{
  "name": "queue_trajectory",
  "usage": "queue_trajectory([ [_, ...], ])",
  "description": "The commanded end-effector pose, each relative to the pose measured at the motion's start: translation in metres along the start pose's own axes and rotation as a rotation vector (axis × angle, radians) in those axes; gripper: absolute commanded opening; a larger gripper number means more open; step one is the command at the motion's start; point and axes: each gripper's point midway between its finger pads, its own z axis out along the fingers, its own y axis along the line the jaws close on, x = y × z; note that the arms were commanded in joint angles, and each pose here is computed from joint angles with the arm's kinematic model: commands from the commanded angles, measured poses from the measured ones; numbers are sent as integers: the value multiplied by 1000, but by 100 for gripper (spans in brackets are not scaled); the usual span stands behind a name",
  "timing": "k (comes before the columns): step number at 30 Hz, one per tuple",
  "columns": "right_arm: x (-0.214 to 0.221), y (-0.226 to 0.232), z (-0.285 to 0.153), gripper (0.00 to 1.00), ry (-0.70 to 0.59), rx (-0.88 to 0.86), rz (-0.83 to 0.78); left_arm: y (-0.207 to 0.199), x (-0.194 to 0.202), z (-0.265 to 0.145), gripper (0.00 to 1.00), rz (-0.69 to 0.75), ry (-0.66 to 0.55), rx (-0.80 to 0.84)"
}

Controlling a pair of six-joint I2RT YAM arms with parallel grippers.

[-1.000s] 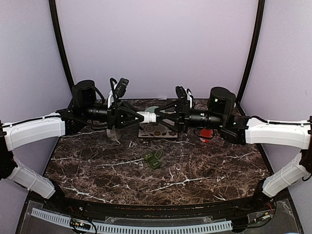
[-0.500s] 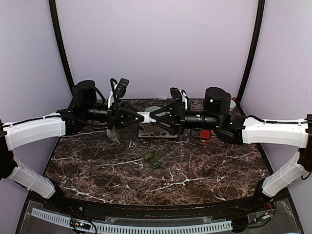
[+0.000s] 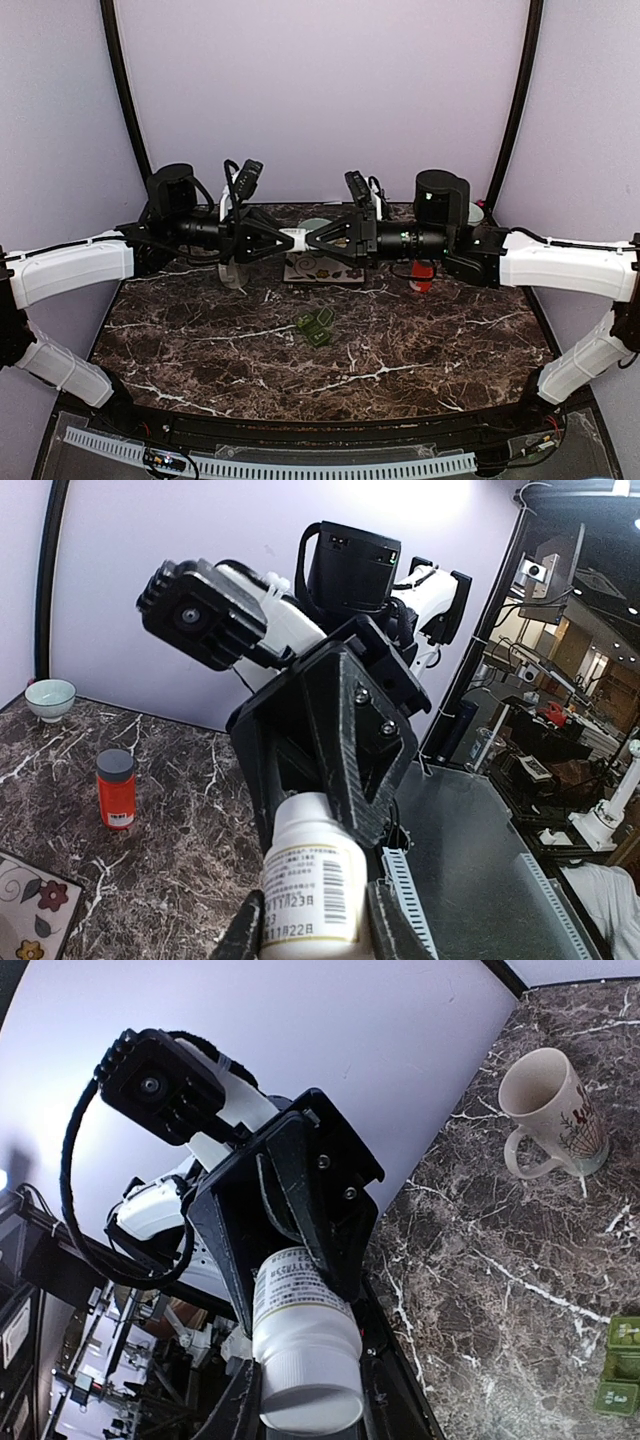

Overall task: Sort the pills into containers
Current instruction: Unscrew the lid of the pill bottle.

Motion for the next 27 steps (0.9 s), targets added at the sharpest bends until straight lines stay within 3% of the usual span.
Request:
queue_trajectory([
  [1,3,21,3,9,48,-43,-302,-14,-7,-1,0,-16,0,43],
  [7,21,21,4,9,131,-13,-642,-24,-9,1,0,-72,15,117],
  [14,22,0,0,11,124,138,-877,-30,-10,2,0,-115,29,177],
  [18,16,2,-1,12,83,194,-967,-30,-8,3,0,-134,34,199],
  [27,18,-4,-2,12,63,221,-1001,-31,-9,3,0,-137,32,206],
])
